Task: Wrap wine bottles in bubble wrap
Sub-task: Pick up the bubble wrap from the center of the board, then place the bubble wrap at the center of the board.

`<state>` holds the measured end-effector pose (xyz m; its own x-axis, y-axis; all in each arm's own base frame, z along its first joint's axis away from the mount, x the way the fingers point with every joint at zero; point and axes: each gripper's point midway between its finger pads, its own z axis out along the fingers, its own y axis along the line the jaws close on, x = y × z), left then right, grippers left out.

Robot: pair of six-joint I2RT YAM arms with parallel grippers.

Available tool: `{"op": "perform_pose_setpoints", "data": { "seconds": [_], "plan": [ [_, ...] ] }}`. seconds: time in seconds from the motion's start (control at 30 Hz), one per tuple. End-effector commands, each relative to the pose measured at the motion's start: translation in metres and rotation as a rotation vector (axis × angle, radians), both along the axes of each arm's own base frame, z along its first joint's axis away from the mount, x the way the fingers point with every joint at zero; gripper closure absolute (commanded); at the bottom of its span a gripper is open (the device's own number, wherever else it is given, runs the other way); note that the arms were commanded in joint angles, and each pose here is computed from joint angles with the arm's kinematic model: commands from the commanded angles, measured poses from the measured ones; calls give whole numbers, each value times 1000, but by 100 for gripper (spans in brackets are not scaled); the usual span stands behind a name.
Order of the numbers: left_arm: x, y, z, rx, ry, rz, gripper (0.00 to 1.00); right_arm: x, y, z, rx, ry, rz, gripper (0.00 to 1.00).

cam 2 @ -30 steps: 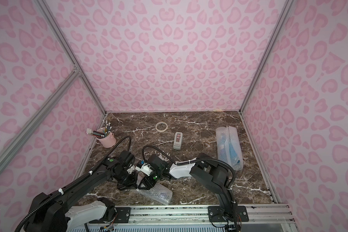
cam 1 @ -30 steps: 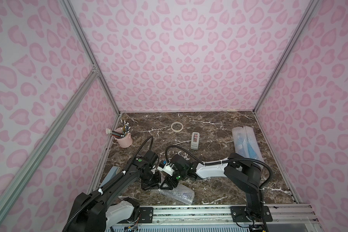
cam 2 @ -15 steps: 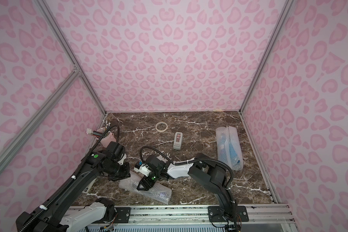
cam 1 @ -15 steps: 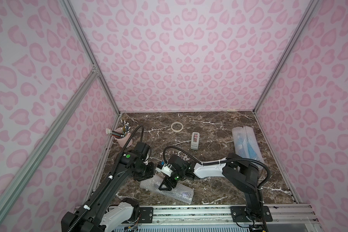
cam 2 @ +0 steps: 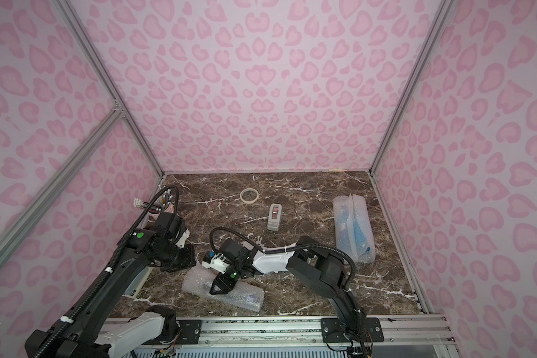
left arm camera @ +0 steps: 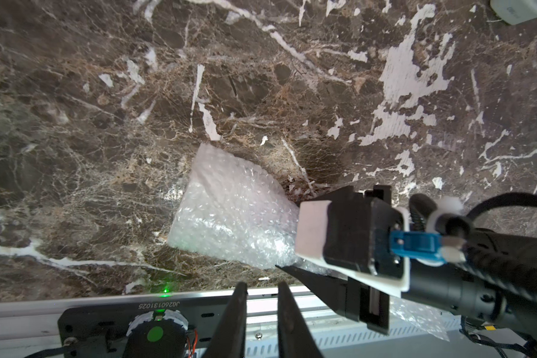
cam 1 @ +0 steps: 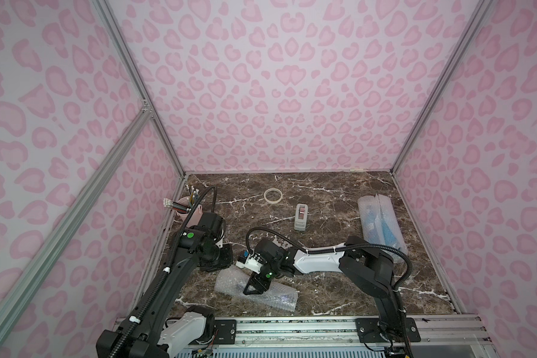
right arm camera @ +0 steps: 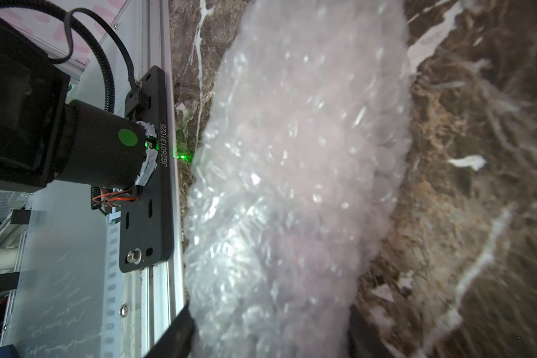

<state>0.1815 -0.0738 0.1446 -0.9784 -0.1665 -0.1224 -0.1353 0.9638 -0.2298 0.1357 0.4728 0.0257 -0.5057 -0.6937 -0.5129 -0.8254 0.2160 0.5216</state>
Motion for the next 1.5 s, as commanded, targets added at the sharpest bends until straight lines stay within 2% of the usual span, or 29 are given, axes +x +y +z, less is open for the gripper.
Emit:
{"op": "perform_pose_setpoints", "data": {
  "seconds": [0.0,0.23,0.4,0.5,0.6,0.67,0.7,0.8,0.9,1.07,1.17,1.23,1.27,1.37,1.43,1.47],
  "plan": [
    [8,-7,5,-34,-29,-36,79,10,-43,-36,-201,-25,-70,52],
    [31,-38,29,-193,-110,-110,78,36,-62,4,-136,-88,-187,57],
    [55,-55,59,-273,-214,-139,76,75,-111,27,-150,-144,-358,58],
    [70,-67,72,-339,-272,-154,73,107,-153,47,-150,-181,-500,58],
    [82,-86,72,-380,-299,-199,68,142,-212,57,-208,-216,-675,58],
    [89,-101,70,-373,-313,-244,66,166,-256,63,-229,-232,-811,58],
    [93,-109,68,-371,-321,-267,60,178,-279,67,-238,-245,-883,58],
    [107,-126,59,-372,-338,-306,56,212,-347,73,-321,-327,-1093,58],
    [125,-131,51,-340,-382,-324,53,237,-406,70,-416,-387,-1239,58],
    [160,-132,45,-273,-470,-325,41,272,-466,69,-448,-434,-1399,57],
    [175,-131,37,-218,-505,-349,36,285,-484,55,-492,-448,-1427,50],
    [185,-121,28,-140,-527,-350,34,290,-493,49,-502,-463,-1445,46],
    [190,-114,24,-89,-539,-345,30,291,-497,49,-501,-482,-1459,41],
    [203,-93,14,39,-588,-336,27,295,-502,58,-460,-549,-1492,20],
    [210,-76,10,108,-620,-300,21,296,-504,68,-433,-582,-1507,10],
    [213,-66,7,137,-630,-285,20,295,-504,75,-418,-603,-1510,0]
  ]
}}
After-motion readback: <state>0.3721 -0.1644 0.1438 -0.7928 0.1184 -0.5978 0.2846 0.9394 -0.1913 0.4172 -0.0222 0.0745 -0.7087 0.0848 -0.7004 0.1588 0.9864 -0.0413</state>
